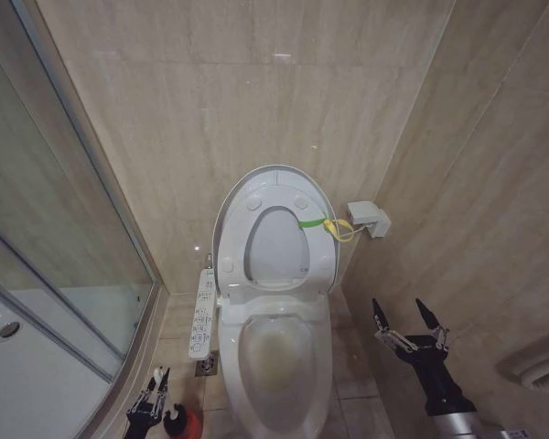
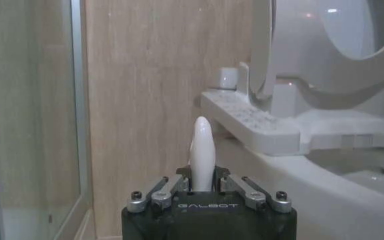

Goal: Open the toilet lid, clean the toilet bowl with a toilet brush, close the toilet lid, and flush.

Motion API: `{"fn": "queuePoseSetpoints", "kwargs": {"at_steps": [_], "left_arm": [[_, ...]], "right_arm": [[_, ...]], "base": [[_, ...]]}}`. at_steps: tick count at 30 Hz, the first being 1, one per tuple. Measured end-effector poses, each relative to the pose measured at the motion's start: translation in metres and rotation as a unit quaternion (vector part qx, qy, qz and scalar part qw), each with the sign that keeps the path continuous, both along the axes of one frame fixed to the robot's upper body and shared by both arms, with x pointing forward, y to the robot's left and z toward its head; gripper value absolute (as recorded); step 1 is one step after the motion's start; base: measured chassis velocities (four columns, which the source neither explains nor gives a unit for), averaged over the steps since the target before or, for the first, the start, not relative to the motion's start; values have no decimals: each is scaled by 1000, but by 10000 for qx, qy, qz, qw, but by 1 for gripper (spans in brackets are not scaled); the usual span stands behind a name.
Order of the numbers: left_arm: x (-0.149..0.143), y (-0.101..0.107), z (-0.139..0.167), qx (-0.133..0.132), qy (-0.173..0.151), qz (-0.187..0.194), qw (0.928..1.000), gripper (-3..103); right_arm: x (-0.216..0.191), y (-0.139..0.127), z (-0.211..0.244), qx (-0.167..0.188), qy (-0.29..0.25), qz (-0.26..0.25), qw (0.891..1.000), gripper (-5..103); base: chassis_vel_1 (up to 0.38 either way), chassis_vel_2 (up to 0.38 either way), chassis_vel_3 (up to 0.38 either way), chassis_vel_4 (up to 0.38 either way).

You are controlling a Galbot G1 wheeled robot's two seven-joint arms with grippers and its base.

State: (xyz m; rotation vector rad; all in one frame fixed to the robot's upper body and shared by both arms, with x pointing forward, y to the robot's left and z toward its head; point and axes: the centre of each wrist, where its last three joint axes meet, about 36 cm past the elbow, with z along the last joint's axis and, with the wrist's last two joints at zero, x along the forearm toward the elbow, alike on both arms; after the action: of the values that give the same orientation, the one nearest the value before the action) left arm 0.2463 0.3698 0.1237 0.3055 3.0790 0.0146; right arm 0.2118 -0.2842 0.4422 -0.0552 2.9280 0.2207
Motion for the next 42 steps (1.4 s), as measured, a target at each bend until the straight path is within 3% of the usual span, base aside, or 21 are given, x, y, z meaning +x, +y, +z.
{"fn": "queuePoseSetpoints", "kwargs": {"at_steps": [13, 25, 32, 42], "left_arm": [[13, 1, -24, -261, 241, -82, 9993, 21], [10, 12, -36, -296, 447, -295, 9981, 21], [4, 20, -39, -264, 539, -417, 9973, 21], [-38, 28, -41, -65, 856, -604, 9945, 21]], "right_arm": [[0, 0, 0, 0, 0, 0, 10000, 100], [0, 0, 0, 0, 0, 0, 10000, 100], [0, 0, 0, 0, 0, 0, 10000, 100], [0, 0, 0, 0, 0, 0, 10000, 100]], "base": [[0, 0, 0, 0], [0, 0, 0, 0], [0, 0, 0, 0], [0, 0, 0, 0]]}}
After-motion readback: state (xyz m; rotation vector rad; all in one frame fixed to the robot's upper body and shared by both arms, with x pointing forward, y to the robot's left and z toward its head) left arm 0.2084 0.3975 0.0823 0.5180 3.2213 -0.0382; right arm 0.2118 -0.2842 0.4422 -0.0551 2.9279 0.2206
